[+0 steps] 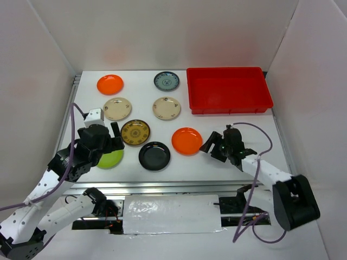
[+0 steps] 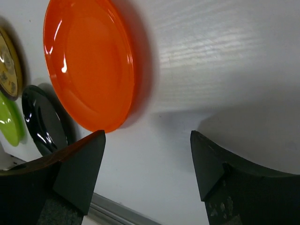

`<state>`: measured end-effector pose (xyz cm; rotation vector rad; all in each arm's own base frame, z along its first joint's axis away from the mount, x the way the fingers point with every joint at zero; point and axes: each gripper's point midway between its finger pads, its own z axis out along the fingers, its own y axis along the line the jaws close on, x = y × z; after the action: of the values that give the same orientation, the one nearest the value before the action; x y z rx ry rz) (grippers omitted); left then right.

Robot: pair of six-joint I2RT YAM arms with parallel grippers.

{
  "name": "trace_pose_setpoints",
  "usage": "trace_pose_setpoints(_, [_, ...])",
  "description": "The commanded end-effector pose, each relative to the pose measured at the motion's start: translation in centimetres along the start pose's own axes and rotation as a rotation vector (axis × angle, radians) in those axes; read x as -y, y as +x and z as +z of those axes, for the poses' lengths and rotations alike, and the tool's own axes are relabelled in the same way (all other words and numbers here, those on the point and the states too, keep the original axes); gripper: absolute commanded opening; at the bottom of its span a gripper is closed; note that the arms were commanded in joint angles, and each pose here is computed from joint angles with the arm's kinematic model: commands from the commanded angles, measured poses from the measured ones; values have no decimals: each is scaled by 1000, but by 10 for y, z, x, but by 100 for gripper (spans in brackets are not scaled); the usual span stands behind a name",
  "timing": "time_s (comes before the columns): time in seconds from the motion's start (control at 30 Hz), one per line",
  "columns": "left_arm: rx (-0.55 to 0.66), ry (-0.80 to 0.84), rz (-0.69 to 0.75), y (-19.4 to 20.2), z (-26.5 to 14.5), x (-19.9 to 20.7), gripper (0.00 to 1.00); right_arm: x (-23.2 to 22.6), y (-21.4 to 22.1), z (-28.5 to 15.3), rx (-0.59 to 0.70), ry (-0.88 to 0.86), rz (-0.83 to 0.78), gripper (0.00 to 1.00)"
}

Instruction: Place the plates into the plastic bin on the countertop

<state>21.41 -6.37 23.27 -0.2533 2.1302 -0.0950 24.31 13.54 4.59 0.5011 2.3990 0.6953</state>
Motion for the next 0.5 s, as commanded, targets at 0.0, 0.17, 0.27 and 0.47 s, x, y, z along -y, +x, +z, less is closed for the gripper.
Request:
trace_pose_setpoints(0.0, [23, 26, 5, -9, -1, 6, 99, -45, -29, 16, 62, -216, 1, 80])
trace_pose_setpoints(0.17, [54, 56, -13, -13, -8, 6, 99, -37, -26, 43, -1, -169, 62, 60])
trace_pose_setpoints(0.27, [65, 67, -20, -14, -11, 5, 99, -27, -19, 59, -39, -132, 113, 50])
trace_pose_setpoints(0.47, [67, 74, -17, -15, -12, 6, 99, -18, -11, 63, -26, -131, 183, 0])
